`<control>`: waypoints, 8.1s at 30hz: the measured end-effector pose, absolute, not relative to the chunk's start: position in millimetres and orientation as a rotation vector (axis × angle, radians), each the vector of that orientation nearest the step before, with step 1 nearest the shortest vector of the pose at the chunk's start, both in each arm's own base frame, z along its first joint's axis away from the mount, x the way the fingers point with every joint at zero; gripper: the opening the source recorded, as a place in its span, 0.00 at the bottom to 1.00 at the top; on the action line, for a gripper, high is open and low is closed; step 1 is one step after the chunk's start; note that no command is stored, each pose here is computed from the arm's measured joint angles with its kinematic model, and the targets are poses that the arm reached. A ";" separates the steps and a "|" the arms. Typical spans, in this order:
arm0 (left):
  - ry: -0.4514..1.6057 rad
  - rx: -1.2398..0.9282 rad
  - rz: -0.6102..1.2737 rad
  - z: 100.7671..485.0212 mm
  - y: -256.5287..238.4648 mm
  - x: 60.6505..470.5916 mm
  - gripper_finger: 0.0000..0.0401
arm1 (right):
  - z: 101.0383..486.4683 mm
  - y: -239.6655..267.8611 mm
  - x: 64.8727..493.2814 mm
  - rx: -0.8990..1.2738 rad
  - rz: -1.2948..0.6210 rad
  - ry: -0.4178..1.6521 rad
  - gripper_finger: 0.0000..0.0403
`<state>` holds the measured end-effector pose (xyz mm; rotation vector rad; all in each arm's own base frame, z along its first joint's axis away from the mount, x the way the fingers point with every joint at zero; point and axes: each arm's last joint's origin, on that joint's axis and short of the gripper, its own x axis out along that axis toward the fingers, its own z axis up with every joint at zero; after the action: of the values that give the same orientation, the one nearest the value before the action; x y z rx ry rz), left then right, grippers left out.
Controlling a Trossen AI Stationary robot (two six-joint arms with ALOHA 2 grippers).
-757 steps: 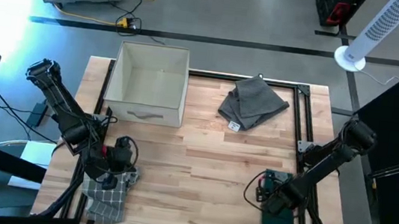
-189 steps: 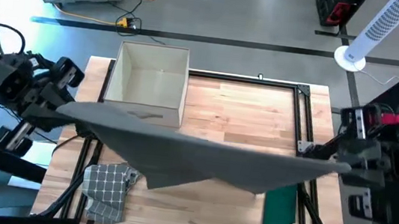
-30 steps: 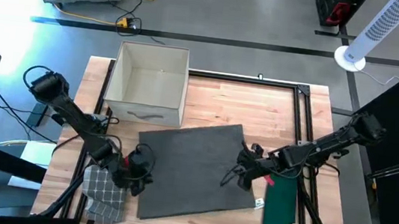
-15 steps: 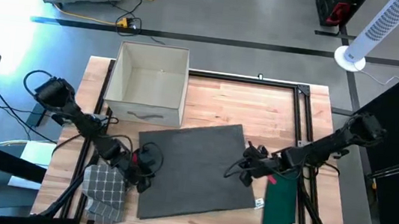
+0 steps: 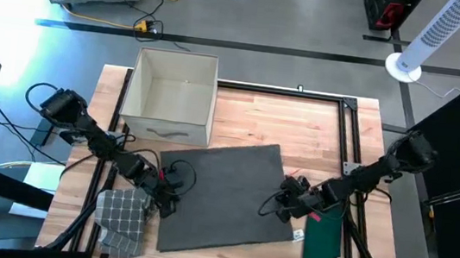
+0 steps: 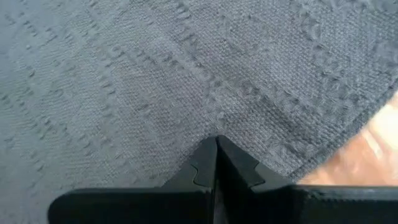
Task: Fold towel
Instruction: Fold the gray towel
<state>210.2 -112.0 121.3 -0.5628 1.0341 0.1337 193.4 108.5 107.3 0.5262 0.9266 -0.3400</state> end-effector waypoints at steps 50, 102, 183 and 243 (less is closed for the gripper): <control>0.995 -0.449 0.169 138.8 -112.5 214.8 0.00 | 118.4 142.5 199.6 0.488 -0.246 1.023 0.00; 0.784 -0.360 0.095 191.9 -64.9 223.7 0.13 | 183.9 -11.9 160.1 0.367 -0.297 1.293 0.52; 1.160 -0.160 0.492 128.9 -9.2 232.8 0.03 | 134.4 -12.7 198.8 0.263 -0.127 1.437 0.03; 1.145 -0.421 -0.383 222.2 -167.7 208.8 0.01 | 217.6 185.3 219.8 0.395 0.508 1.330 0.03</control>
<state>208.8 -167.7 222.1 -0.4208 1.1450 -0.3830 219.8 185.3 217.6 0.3953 1.3298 0.5084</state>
